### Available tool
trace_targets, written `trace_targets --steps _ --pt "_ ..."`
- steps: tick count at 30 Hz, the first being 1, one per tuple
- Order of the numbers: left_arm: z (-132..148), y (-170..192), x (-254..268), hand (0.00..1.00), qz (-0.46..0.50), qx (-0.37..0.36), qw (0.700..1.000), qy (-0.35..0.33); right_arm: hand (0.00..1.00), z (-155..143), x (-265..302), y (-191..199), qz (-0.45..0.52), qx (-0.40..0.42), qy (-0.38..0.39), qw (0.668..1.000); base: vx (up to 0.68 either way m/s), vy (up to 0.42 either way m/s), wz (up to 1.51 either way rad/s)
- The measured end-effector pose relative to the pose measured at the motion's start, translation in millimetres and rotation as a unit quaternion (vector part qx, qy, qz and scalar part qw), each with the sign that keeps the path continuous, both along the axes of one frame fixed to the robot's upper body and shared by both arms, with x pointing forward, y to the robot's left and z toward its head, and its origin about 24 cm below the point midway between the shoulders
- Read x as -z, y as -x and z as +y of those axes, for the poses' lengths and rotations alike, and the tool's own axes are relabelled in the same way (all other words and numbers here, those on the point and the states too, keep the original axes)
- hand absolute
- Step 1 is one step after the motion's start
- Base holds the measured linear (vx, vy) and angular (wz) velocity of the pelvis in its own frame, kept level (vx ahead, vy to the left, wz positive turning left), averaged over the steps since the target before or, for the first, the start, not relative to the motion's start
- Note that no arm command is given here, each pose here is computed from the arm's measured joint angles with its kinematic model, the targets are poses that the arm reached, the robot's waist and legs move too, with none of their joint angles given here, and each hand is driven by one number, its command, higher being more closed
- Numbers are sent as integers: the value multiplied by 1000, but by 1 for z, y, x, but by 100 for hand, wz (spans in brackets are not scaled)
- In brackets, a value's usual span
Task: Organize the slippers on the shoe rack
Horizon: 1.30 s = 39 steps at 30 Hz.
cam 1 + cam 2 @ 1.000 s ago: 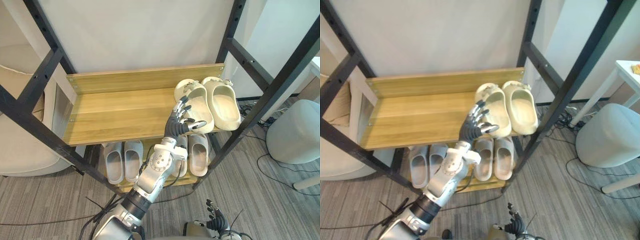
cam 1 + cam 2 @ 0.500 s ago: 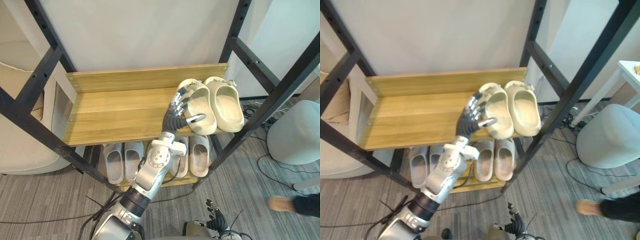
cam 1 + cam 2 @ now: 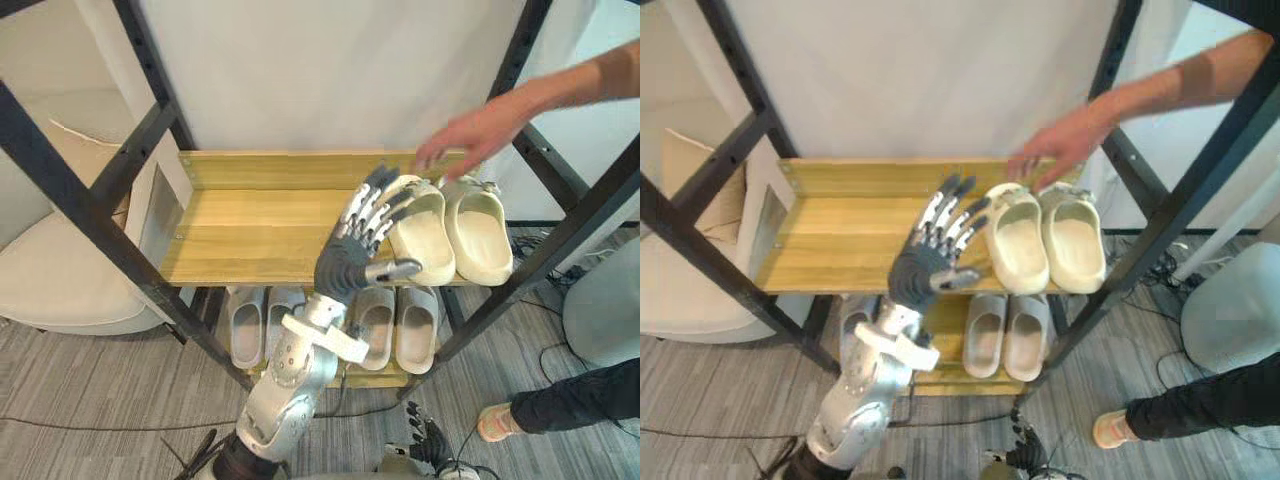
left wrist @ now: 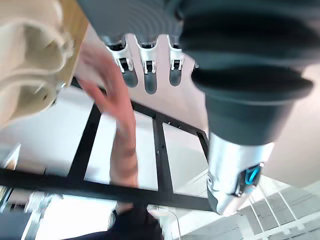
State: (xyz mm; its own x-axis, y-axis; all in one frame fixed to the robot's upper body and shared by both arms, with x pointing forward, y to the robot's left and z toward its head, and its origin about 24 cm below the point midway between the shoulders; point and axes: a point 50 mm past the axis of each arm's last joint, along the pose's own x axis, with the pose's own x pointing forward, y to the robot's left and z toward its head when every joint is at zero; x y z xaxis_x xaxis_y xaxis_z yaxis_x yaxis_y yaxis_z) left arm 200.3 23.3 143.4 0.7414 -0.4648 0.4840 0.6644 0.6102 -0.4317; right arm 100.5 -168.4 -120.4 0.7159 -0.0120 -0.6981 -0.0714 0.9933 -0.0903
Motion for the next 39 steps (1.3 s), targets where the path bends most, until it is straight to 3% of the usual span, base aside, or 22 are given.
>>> trace_targets --steps 2,6,13,19,24,28,39 --pt "-3 6 9 0 19 20 1000 -1 0 0 1 -1 2 -1 1 1000 -24 -2 8" --pt "-11 18 60 0 96 78 990 -73 0 0 9 1 23 -2 3 1000 -32 -6 13" --pt "-2 29 137 0 227 82 957 -157 0 -1 16 -3 43 -1 14 999 -4 -8 -4" --pt "50 35 214 0 349 -7 890 -292 0 -3 22 -4 58 9 20 998 38 -10 5" --pt "109 57 264 0 454 -114 787 -401 0 -5 25 -6 68 19 24 997 0 -8 7" --pt "135 76 280 0 505 -156 732 -429 0 -5 26 -7 68 33 23 997 0 0 0" --pt "153 86 287 0 545 -219 689 -425 0 -6 27 -8 71 46 23 996 0 0 0"
